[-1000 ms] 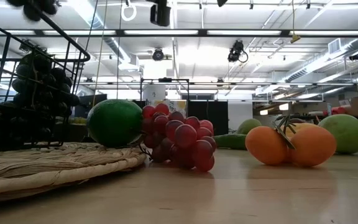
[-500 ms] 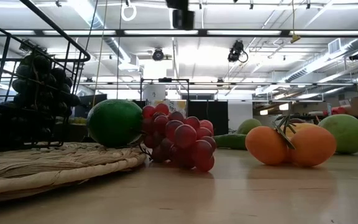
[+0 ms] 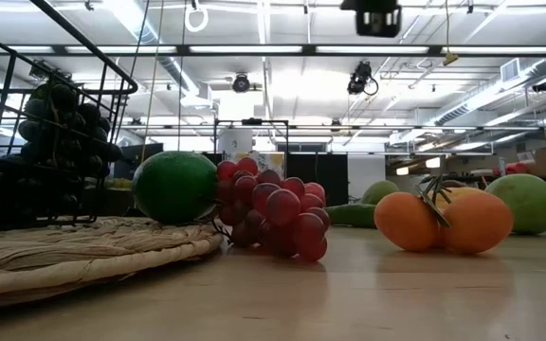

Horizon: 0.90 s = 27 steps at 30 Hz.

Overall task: Build produce basket
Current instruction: Put the tangerine into the black wire basket

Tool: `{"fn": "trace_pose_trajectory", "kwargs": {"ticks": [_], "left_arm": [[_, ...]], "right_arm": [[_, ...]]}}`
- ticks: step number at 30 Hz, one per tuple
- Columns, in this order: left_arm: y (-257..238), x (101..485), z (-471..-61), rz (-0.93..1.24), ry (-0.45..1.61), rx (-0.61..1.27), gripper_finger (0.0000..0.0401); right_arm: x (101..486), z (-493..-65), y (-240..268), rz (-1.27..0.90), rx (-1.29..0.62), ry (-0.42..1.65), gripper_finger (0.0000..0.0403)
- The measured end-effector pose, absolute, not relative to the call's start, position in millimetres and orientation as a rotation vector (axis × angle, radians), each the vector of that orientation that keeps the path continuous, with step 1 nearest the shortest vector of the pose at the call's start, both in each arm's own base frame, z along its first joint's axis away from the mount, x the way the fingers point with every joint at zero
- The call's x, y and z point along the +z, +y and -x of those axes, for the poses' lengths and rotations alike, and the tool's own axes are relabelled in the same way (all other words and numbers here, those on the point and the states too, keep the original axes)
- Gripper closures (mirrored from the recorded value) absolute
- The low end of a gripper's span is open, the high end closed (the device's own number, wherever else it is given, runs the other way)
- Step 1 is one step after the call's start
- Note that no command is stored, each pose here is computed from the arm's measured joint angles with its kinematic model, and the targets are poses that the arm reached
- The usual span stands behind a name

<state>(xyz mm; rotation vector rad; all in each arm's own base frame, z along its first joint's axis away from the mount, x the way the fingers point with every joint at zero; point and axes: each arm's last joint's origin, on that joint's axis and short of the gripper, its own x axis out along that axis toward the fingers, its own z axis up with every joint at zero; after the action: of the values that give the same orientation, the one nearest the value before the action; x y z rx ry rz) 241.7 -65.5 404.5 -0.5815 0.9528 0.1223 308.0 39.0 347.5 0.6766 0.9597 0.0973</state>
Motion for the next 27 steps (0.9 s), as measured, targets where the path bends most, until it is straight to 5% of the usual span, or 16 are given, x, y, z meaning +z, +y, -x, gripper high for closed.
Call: {"fn": "trace_pose_trajectory", "kwargs": {"ticks": [13, 27], "left_arm": [[-72.6, 392.5, -306.4, 0.505, 0.741, 0.005, 0.0224], [-84.2, 397.2, -307.2, 0.581, 0.697, -0.023, 0.0225]], "right_arm": [[282.3, -302.1, 95.1, -0.536, 0.079, 1.305, 0.0204], [194.6, -288.9, 82.8, -0.653, -0.062, 1.301, 0.0204]]}}
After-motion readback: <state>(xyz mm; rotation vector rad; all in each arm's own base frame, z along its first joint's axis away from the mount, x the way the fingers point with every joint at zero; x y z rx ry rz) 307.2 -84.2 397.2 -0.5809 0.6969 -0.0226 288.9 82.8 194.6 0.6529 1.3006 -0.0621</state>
